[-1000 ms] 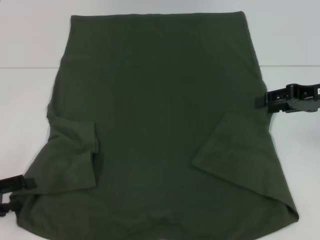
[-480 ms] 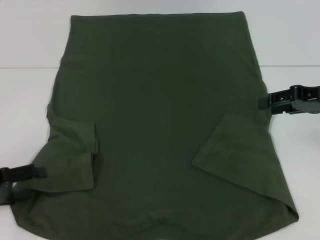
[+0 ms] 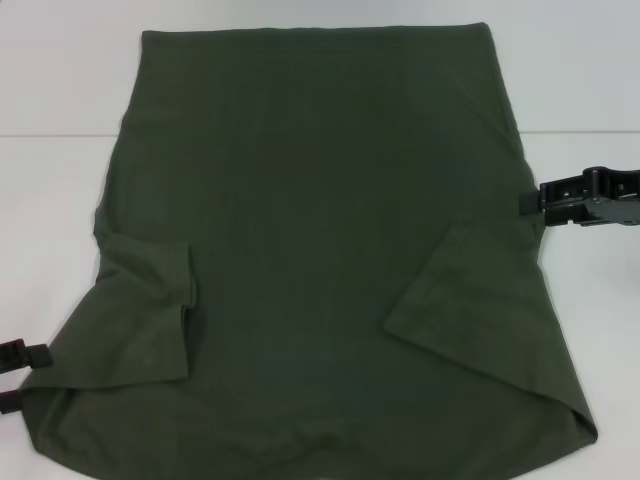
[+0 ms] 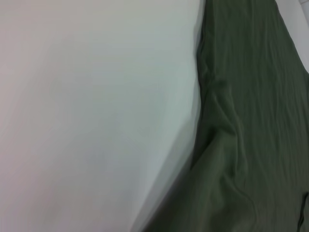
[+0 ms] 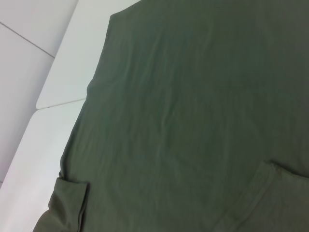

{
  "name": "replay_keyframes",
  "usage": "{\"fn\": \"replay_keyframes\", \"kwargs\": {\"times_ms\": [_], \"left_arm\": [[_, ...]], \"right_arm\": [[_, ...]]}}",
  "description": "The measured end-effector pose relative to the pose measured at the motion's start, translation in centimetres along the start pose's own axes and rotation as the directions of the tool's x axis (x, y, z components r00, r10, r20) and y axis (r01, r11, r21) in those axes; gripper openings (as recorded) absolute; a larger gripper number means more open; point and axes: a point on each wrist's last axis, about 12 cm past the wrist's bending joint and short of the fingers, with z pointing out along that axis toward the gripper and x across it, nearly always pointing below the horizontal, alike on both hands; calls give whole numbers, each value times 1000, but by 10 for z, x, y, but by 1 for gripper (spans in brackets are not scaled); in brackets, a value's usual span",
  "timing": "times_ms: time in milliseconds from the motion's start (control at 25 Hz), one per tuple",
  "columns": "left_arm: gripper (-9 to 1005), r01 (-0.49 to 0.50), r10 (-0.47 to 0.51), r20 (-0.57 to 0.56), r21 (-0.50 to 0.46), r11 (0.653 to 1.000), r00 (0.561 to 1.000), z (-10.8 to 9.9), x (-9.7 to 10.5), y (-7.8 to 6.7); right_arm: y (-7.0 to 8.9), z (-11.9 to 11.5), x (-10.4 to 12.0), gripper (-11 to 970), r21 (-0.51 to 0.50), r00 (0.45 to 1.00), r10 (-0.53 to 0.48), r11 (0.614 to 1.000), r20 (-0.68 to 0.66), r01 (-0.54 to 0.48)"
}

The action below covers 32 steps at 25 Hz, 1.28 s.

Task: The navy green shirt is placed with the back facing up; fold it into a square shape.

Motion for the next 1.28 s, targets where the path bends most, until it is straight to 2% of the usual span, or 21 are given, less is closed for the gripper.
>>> {"fn": "replay_keyframes", "kwargs": {"times_ms": [440,840,1280], "left_arm": [[902,15,-15,-1,-43,999,1000,1,0,4],[902,25,-26,-24,-42,999,999,5,6,6],[903,3,-4,-68,-11,1000,998,15,8,-3]], "right_arm": [[0,-1,0,579,2,1000,2,1000,2,-2],[-1,-2,-1,580,3,1000,2,1000,5,-2],[-3,-3,0,580,5,1000,6,1000,11,-6]]}}
